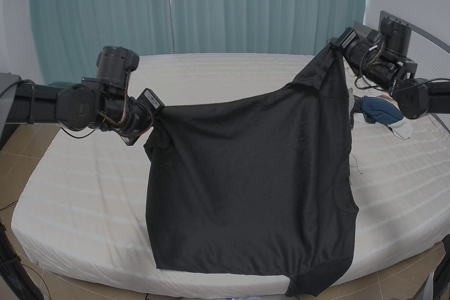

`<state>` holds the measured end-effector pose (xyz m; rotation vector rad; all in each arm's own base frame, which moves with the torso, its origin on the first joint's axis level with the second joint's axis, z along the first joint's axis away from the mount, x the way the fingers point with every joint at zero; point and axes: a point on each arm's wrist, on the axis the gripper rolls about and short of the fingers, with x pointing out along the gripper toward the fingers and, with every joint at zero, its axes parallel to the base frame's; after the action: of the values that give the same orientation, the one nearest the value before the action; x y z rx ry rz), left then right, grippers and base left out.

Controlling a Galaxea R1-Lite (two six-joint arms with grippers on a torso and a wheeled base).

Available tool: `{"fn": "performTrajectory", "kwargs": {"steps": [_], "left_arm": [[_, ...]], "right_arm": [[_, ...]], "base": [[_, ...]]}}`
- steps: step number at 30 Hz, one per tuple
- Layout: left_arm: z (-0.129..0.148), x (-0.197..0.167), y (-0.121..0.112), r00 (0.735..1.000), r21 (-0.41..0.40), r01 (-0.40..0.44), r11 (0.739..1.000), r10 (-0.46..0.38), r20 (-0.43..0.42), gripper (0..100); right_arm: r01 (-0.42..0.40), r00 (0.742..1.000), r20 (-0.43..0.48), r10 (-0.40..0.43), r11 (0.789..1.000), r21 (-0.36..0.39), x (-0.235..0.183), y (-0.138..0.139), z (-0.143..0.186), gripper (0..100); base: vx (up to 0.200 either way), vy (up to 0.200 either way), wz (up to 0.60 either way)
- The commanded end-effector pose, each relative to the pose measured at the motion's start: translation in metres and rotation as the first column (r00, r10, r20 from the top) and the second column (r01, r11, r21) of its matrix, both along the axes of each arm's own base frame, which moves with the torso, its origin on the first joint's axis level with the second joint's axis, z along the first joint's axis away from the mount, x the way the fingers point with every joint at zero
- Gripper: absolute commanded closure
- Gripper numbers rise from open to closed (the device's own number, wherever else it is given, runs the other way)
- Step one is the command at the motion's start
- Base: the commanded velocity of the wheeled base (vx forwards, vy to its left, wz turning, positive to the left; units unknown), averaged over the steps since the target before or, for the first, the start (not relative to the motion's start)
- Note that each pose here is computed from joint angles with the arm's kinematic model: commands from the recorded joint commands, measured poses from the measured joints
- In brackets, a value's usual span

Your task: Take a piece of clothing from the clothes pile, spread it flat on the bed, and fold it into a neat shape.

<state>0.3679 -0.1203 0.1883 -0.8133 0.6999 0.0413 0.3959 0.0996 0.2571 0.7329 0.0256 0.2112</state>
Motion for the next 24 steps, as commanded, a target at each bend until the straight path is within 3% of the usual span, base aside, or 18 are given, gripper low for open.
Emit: {"fn": "performTrajectory", "kwargs": {"steps": [1, 10, 11, 17, 21, 24], "left_arm": [[-0.054, 0.028, -0.004, 0.995, 0.032, -0.014, 0.999, 0.017, -0.100, 100], [-0.106, 0.049, -0.006, 0.986, 0.047, -0.018, 0.999, 0.026, -0.163, 100], [-0.112, 0.051, -0.006, 0.984, 0.052, -0.017, 0.999, 0.026, -0.175, 0], [-0.131, 0.068, -0.005, 0.980, 0.041, -0.022, 0.999, 0.030, -0.196, 0], [-0.134, 0.073, 0.004, 0.980, 0.041, -0.046, 0.998, 0.053, -0.190, 0], [-0.133, 0.078, 0.014, 0.980, 0.043, -0.076, 0.996, 0.083, -0.183, 0]], "right_arm": [[0.005, 0.986, -0.164, -0.010, 1.000, -0.026, 0.035, 0.009, -0.078, 100], [0.002, 0.952, -0.305, -0.020, 0.998, -0.057, 0.063, 0.015, -0.158, 100], [0.001, 0.948, -0.319, -0.021, 0.998, -0.063, 0.064, 0.015, -0.166, 0], [0.002, 0.923, -0.385, -0.031, 0.997, -0.076, 0.073, 0.015, -0.207, 0], [0.038, 0.925, -0.374, -0.059, 0.997, -0.064, 0.076, -0.001, -0.204, 0], [0.103, 0.932, -0.350, -0.089, 0.995, 0.019, 0.081, -0.018, -0.189, 0]], "base": [[0.000, 0.000, 0.00], [0.000, 0.000, 0.00], [0.000, 0.000, 0.00], [0.000, 0.000, 0.00], [0.000, 0.000, 0.00], [0.000, 0.000, 0.00]]}}
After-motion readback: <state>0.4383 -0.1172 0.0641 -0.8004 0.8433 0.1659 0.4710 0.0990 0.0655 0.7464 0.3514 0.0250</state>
